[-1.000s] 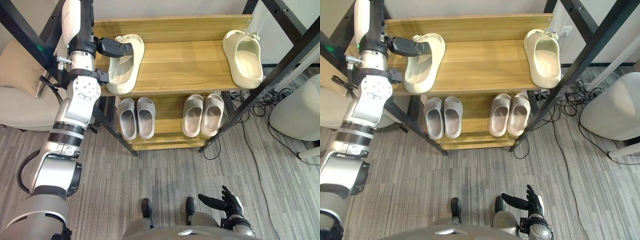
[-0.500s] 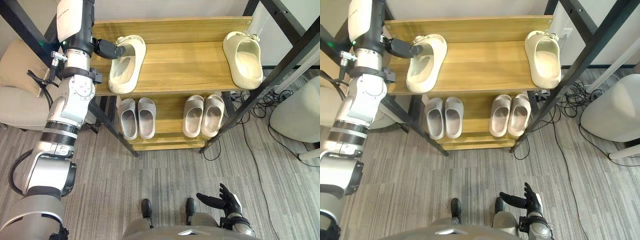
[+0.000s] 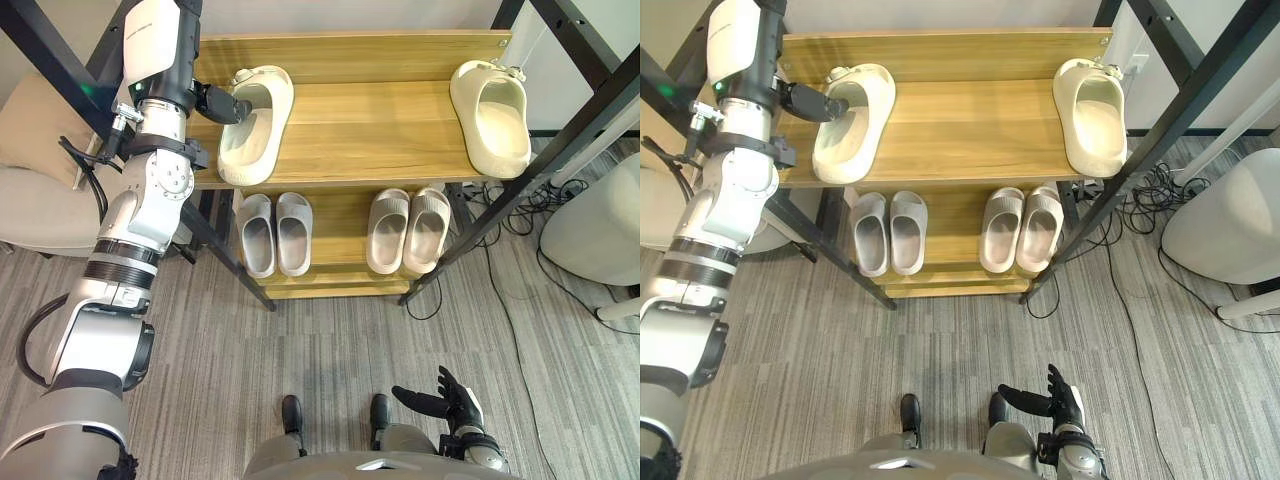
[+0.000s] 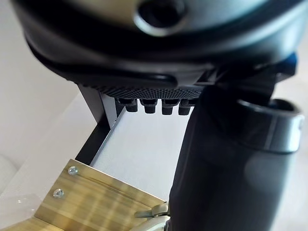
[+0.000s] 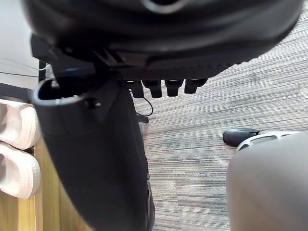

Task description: Organize the slippers on the shoe rack

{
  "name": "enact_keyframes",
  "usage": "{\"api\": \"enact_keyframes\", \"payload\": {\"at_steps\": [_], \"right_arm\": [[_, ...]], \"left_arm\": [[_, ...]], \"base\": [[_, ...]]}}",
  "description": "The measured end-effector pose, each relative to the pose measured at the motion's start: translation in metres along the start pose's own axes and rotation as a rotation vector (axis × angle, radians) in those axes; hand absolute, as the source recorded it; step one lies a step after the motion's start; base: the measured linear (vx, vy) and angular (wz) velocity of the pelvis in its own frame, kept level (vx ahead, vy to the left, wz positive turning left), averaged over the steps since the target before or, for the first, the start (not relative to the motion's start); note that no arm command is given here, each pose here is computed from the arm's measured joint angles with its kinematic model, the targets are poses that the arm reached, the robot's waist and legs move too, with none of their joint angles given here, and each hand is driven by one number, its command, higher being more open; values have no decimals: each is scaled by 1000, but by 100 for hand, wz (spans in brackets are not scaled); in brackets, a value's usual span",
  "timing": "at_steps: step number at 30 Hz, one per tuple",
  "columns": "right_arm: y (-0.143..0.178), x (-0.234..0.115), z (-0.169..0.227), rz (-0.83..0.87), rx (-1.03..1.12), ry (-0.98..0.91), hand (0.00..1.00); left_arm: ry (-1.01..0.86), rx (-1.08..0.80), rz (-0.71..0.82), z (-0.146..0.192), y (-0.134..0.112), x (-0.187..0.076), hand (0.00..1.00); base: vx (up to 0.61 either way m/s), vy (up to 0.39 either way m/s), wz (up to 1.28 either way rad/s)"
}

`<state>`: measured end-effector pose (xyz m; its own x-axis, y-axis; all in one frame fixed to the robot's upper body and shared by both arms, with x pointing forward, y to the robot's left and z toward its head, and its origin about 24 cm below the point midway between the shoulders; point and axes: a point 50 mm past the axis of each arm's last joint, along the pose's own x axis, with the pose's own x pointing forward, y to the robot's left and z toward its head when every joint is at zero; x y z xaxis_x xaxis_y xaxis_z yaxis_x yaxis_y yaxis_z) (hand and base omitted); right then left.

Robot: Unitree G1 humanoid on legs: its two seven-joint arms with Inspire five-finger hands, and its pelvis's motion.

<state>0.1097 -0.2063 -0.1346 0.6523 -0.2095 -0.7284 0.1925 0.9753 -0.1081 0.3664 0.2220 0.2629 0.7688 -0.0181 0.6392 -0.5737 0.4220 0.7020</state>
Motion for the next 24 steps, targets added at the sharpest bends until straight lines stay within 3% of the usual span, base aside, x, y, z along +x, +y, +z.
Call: {"api": "enact_keyframes", "payload": {"at_steps": [24], "right_arm": [[6, 0, 4, 8, 18, -20, 100]], "left_arm": [[10, 15, -49, -2, -7, 1, 0]], "base": [[2, 3, -2]]}}
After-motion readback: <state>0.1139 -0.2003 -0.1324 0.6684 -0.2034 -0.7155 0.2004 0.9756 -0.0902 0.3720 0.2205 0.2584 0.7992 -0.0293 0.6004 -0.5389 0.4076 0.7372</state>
